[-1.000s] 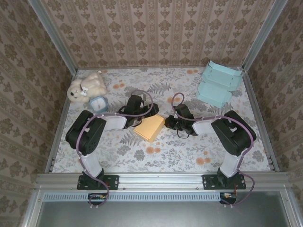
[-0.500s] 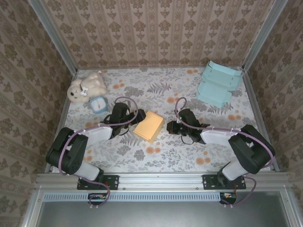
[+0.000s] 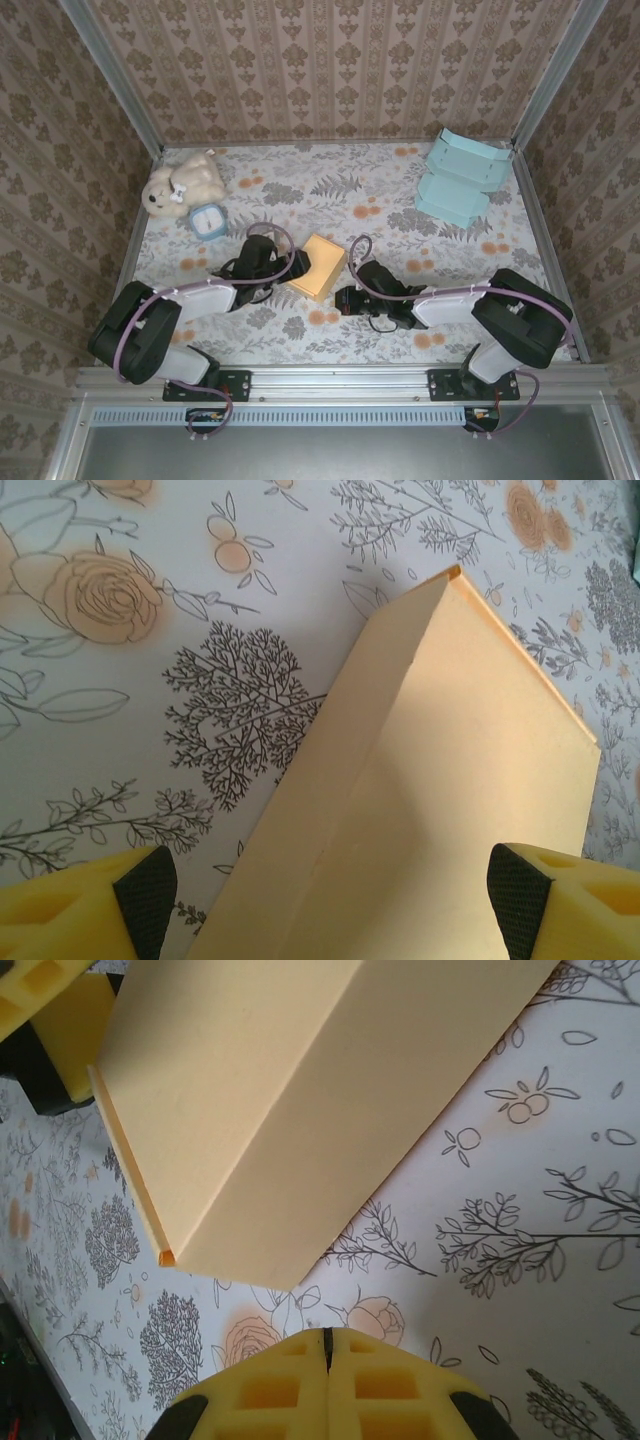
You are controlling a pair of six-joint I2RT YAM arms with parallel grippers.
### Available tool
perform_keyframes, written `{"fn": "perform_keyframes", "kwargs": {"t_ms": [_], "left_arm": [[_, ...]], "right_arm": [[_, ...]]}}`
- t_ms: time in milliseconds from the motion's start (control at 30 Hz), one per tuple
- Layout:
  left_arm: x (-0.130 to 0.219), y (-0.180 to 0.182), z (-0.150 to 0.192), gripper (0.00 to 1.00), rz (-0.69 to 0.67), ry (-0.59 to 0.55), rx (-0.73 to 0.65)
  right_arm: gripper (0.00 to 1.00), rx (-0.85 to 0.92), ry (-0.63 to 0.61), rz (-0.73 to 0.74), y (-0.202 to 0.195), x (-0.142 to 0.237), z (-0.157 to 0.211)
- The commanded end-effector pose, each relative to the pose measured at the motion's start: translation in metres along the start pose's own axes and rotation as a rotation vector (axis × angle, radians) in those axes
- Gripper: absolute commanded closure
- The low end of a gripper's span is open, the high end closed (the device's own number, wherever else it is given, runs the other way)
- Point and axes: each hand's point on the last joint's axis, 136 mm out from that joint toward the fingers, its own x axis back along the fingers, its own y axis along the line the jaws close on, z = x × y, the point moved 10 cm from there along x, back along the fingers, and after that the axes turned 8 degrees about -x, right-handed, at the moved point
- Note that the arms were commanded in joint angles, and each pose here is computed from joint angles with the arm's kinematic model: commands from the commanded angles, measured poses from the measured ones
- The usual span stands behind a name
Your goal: Fold the paper box
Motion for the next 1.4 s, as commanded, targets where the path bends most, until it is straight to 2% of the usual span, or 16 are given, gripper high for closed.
{"fn": "perform_keyframes", "kwargs": {"t_ms": [0,300,500,633,933,1033,1167,1367], "left_arm": [[0.002,-0.002,0.004,0.16,-0.005,-0.010,-0.001],[-0.001,-0.008,0.014,0.16,-0.031,-0.004,-0.031],[-0.007,-0.019,0.026,0.16,0.000,0.025,-0.046],[-0.005,-0.033,0.032,0.16,0.045,0.026,-0.054],[0.003,-0.074,0.057,0.16,0.098,-0.031,-0.045],[0.005,-0.081,0.053,0.16,0.105,-0.053,-0.052],[0.009,-0.083,0.042,0.16,0.042,-0.090,-0.087],[0.012,-0.061,0.011,0.16,-0.086,-0.156,-0.079]], "right_arm": [[1.00,-0.020,-0.023,-0.012,0.005,-0.008,0.000],[1.00,-0.033,-0.008,-0.021,0.008,-0.024,0.004],[1.00,-0.045,-0.024,-0.019,0.008,-0.029,0.003],[1.00,-0.045,-0.055,-0.016,0.007,-0.029,0.001],[1.00,-0.103,-0.168,-0.126,0.028,-0.027,-0.012],[1.00,-0.086,-0.175,-0.146,0.042,-0.028,-0.014],[1.00,-0.060,-0.156,-0.151,0.053,-0.033,-0.012],[1.00,-0.069,-0.193,-0.122,0.046,-0.028,-0.006]]}}
